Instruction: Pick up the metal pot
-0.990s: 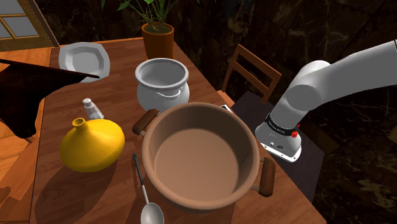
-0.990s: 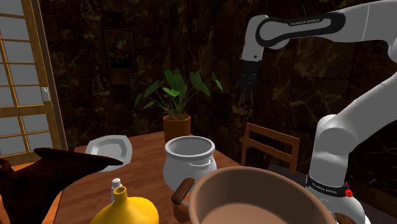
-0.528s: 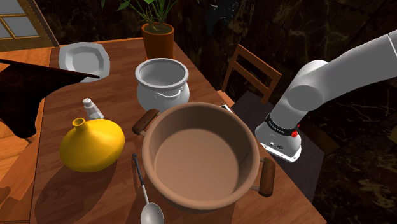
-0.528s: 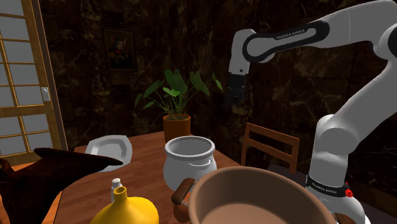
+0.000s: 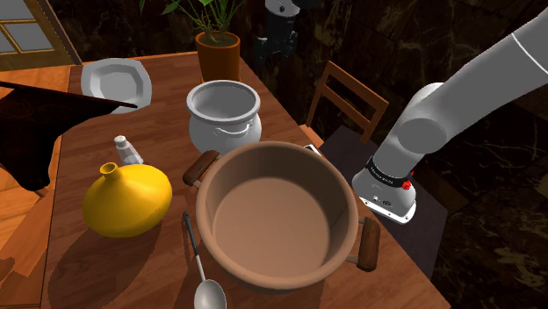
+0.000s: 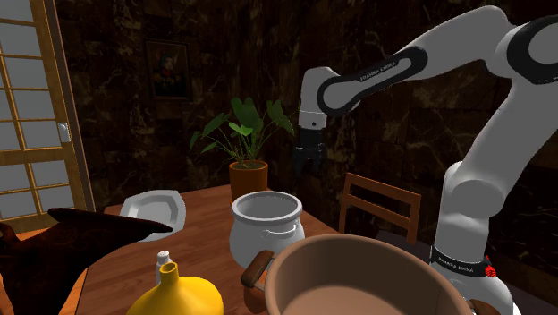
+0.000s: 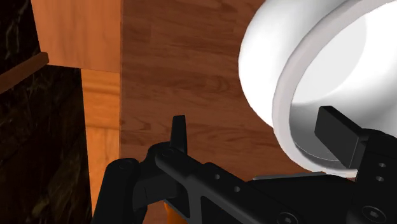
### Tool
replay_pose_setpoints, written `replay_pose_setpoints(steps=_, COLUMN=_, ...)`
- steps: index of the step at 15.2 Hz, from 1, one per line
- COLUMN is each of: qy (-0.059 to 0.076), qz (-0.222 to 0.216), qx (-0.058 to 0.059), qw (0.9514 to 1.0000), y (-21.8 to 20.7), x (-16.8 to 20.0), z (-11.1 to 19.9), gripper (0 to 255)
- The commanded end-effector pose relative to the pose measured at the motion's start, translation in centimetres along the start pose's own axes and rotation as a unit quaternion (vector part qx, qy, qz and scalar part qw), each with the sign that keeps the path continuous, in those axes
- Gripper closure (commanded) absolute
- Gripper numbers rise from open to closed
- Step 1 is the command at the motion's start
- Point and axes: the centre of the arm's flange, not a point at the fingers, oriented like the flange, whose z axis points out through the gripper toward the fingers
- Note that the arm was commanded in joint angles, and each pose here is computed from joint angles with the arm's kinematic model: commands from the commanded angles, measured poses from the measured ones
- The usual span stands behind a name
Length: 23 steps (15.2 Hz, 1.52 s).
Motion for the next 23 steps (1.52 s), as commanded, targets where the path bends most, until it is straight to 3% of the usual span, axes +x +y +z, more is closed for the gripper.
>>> replay_pose_setpoints(steps=1, qy=-0.002, qz=0.004, qx=0.001, qw=1.0, y=-1.7, x=1.0, z=1.6, gripper=0)
replay_pose_setpoints(steps=6, qy=-0.006, qz=0.013, qx=0.0, qw=0.9999, y=-5.6, x=2.7, z=5.9, gripper=0)
replay_pose_setpoints(steps=15, qy=-0.006, qz=0.013, qx=0.0, qw=0.9999, y=-5.6, x=2.4, z=9.9, gripper=0)
replay_pose_setpoints(steps=16, qy=-0.006, qz=0.013, qx=0.0, qw=0.9999, y=-5.7, x=2.4, z=9.8, gripper=255)
replay_pose_setpoints(steps=23, qy=-0.006, qz=0.013, qx=0.0, qw=0.9999, y=-5.7, x=2.4, z=9.9, gripper=255)
